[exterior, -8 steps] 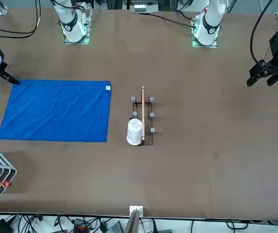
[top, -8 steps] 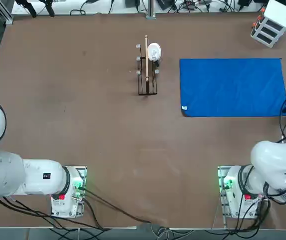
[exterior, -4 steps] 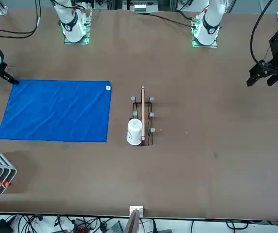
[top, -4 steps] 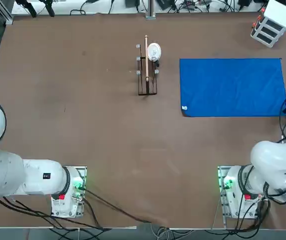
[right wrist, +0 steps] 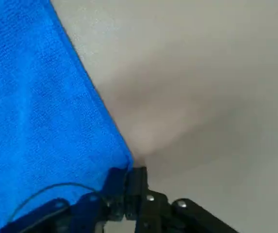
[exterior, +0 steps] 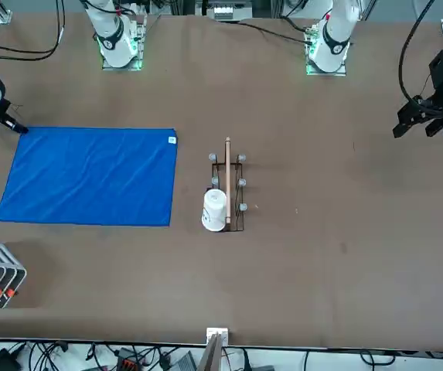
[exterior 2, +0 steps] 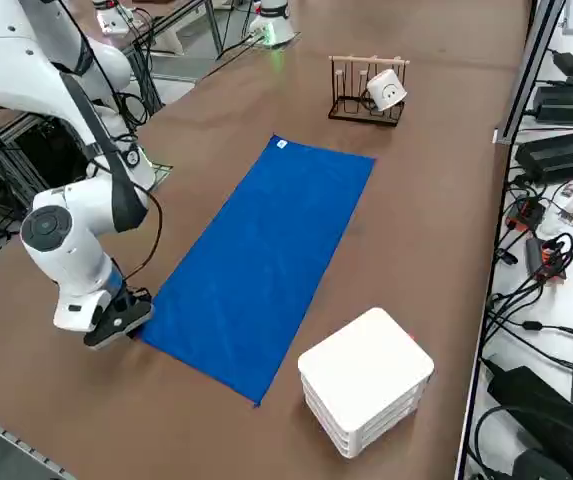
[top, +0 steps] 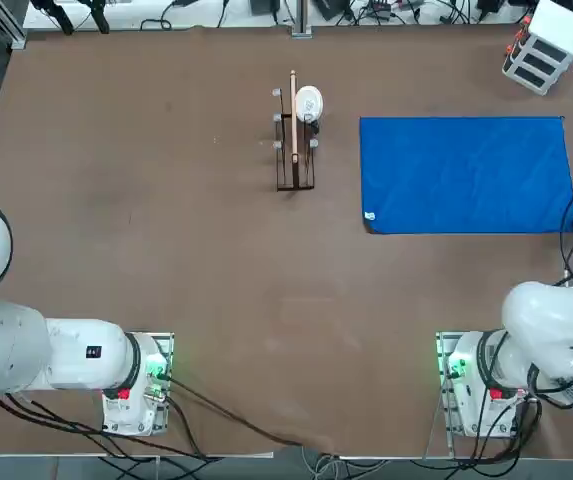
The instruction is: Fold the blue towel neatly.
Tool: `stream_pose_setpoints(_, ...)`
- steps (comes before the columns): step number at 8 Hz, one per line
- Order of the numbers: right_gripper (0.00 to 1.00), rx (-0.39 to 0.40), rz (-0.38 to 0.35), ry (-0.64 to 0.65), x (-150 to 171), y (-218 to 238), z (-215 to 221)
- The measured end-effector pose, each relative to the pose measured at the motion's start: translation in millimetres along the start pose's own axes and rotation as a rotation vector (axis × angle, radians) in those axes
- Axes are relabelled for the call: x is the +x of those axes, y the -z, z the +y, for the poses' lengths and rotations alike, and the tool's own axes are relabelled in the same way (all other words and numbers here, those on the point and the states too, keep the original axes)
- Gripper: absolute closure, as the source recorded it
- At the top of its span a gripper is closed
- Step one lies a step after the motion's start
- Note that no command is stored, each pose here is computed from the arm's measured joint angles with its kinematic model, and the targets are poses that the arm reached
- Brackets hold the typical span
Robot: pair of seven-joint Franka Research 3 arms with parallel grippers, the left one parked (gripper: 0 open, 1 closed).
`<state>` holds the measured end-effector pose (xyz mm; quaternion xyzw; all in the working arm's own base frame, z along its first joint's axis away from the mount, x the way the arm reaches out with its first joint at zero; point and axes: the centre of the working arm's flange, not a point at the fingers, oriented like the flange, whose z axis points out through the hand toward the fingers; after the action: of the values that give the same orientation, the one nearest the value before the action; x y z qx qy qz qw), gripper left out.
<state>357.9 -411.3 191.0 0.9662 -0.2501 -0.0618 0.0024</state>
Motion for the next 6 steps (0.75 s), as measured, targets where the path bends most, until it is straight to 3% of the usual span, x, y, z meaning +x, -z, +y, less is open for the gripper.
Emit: stream_pose_setpoints(6, 0.99, 0.005, -0.025, 0.031, 8.7, 21.6, -10.3)
